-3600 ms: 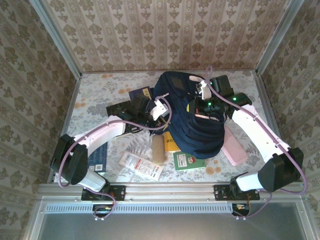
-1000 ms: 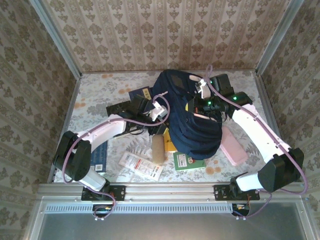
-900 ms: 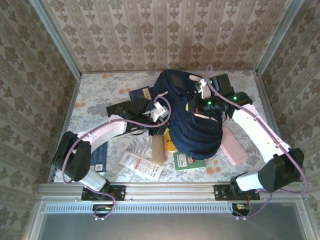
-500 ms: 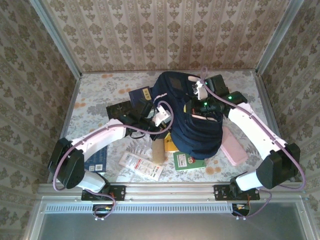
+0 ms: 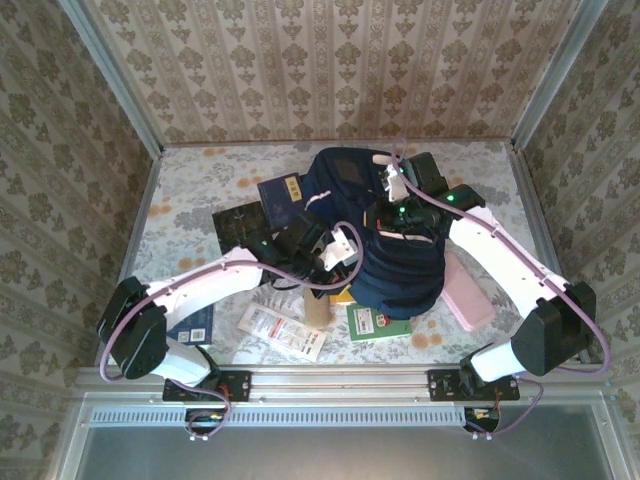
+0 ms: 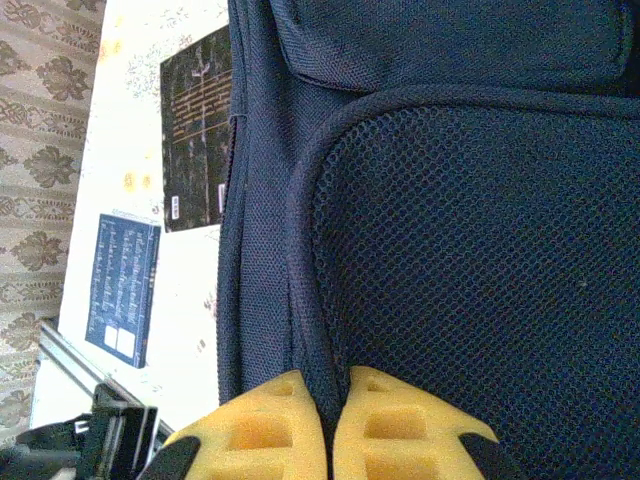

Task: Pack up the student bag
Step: Unzip the student bag at the top-center of the table.

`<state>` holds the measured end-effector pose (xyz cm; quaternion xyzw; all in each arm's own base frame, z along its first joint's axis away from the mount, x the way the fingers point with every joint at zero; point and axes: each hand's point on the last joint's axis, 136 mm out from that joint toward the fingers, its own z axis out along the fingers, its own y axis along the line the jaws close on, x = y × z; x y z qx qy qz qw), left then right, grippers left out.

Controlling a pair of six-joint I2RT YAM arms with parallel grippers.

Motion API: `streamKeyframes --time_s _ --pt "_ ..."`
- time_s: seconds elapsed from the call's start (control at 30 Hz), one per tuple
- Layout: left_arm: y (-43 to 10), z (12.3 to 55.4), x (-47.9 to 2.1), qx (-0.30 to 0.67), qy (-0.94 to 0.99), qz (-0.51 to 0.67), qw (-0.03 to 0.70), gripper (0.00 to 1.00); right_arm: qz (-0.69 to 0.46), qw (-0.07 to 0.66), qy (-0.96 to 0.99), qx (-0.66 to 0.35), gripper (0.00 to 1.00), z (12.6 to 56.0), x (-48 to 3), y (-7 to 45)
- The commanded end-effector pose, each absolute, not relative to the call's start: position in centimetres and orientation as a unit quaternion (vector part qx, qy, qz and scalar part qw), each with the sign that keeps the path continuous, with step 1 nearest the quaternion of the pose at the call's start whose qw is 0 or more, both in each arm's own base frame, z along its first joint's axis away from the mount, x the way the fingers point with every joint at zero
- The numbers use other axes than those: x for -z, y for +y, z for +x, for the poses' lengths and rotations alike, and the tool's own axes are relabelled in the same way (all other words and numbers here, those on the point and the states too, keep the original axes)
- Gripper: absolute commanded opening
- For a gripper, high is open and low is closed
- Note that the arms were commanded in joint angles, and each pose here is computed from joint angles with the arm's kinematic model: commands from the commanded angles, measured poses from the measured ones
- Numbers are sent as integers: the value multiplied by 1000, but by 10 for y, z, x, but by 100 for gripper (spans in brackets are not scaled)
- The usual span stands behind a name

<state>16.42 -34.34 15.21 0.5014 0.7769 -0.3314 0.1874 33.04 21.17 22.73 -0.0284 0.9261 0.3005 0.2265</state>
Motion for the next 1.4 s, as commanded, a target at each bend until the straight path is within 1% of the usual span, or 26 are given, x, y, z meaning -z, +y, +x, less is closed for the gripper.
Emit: streamKeyframes --time_s 0.0,0.2,0.23,0.53,0.6,0.63,0.7,0.77,0.8,0.87,0.93,1.03,1.17,1.2,1.3,1.37 --pt "-367 153 -169 350 759 513 195 5 -3 269 911 -312 0 353 -243 218" --pt "-388 140 -164 353 752 526 181 6 12 255 910 -328 0 351 -237 227" --pt "-392 139 -163 353 752 527 179 6 10 263 905 -334 0 354 -240 231" --pt "-417 139 -157 356 752 526 177 8 9 251 908 -336 0 352 -235 246" --pt "-416 141 -154 348 757 524 178 8 7 251 910 -330 14 352 -236 245" --pt "-414 142 -152 343 759 523 180 7 8 247 915 -320 26 350 -234 242" --pt "-411 144 -150 340 763 518 182 7 15 265 919 -290 48 349 -239 228" --pt "-408 143 -150 346 765 512 180 6 31 293 923 -247 61 347 -248 206" --pt "-407 142 -148 350 766 510 177 6 41 308 923 -228 65 345 -255 194" --pt "-405 141 -146 356 767 505 173 6 56 332 918 -210 71 337 -269 175" --pt "-404 140 -142 360 768 502 168 5 74 341 917 -195 73 329 -274 158" --pt "-406 138 -139 370 767 499 161 7 113 347 913 -182 73 314 -270 132" --pt "-414 122 -137 397 749 515 125 16 157 344 907 -187 71 287 -251 109" --pt "-416 118 -137 401 745 521 114 20 167 341 907 -183 71 281 -246 102" --pt "-424 105 -140 407 730 542 93 40 183 339 907 -172 71 265 -233 87" --pt "-429 100 -145 410 720 552 93 48 189 337 907 -168 70 259 -228 80"
